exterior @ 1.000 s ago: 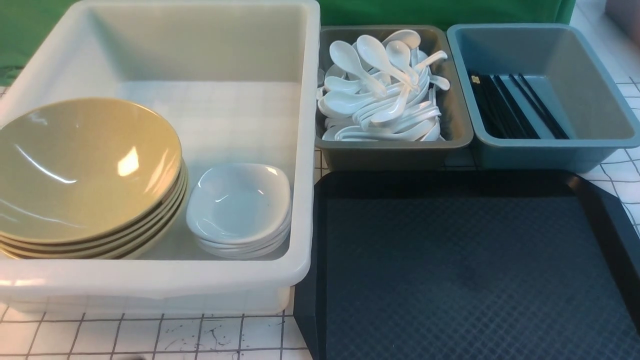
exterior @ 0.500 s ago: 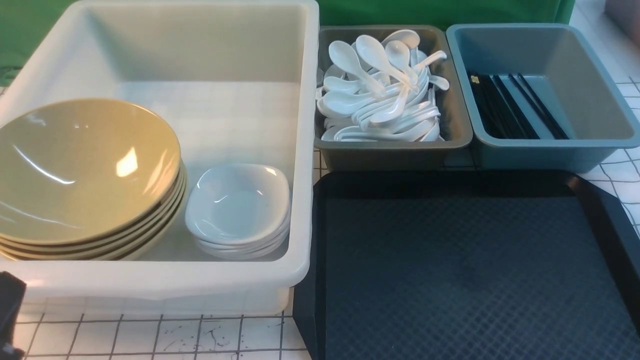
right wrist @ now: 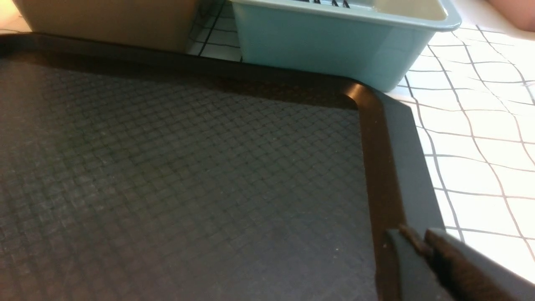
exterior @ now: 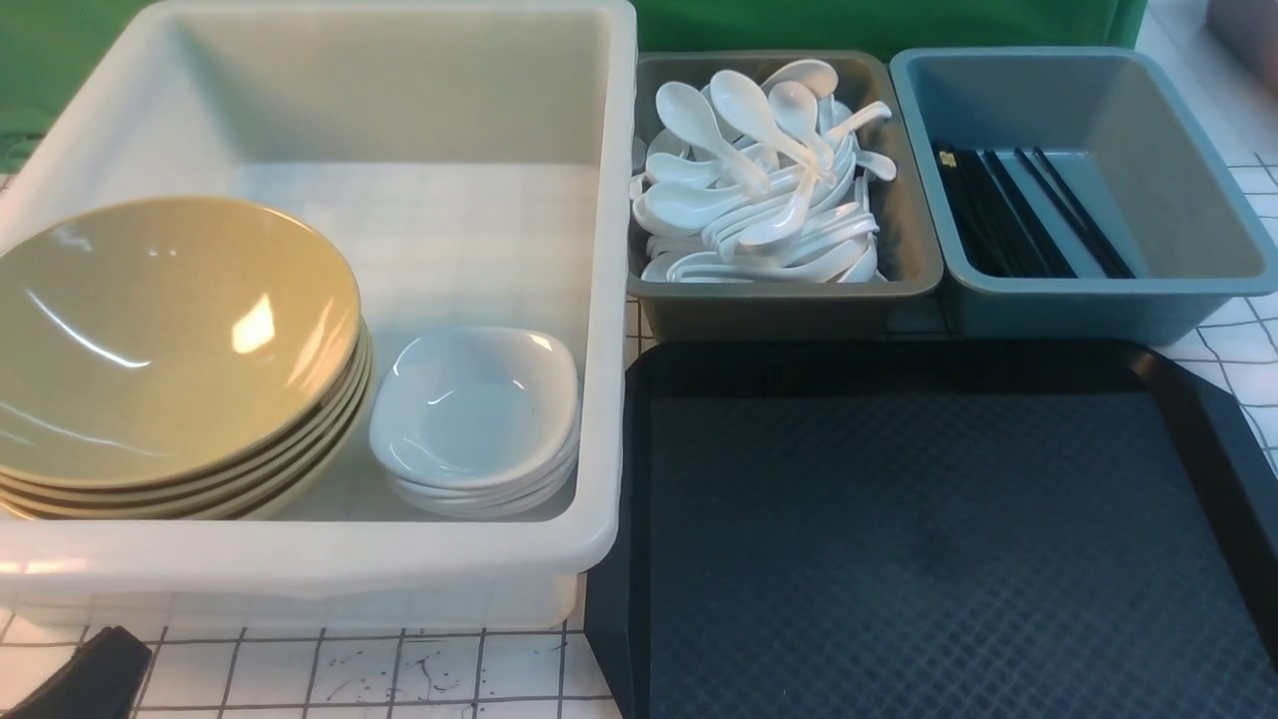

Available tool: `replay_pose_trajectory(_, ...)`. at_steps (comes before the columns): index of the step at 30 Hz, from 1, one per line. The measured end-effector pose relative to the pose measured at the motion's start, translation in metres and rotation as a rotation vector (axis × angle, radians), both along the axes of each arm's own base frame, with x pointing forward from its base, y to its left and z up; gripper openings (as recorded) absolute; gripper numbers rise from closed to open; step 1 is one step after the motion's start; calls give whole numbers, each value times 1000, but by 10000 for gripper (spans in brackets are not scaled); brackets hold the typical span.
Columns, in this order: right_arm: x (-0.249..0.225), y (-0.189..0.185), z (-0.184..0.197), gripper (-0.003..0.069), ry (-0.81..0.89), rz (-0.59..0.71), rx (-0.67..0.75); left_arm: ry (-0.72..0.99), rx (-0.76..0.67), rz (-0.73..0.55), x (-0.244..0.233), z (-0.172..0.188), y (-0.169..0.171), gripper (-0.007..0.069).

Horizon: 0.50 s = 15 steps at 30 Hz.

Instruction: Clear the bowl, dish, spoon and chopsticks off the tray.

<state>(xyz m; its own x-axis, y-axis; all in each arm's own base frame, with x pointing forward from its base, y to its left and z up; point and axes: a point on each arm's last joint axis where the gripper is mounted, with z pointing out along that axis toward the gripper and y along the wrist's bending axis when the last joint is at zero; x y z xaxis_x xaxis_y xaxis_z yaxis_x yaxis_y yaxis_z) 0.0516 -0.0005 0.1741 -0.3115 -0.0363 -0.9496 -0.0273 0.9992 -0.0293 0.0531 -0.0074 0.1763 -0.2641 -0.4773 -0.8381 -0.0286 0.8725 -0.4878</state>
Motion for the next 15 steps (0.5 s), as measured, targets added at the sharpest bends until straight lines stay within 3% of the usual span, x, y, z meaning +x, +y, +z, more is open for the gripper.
replay_pose_trajectory(15,0,0,0,98,0,0,0,1,-11,-5,0,0,-1,0)
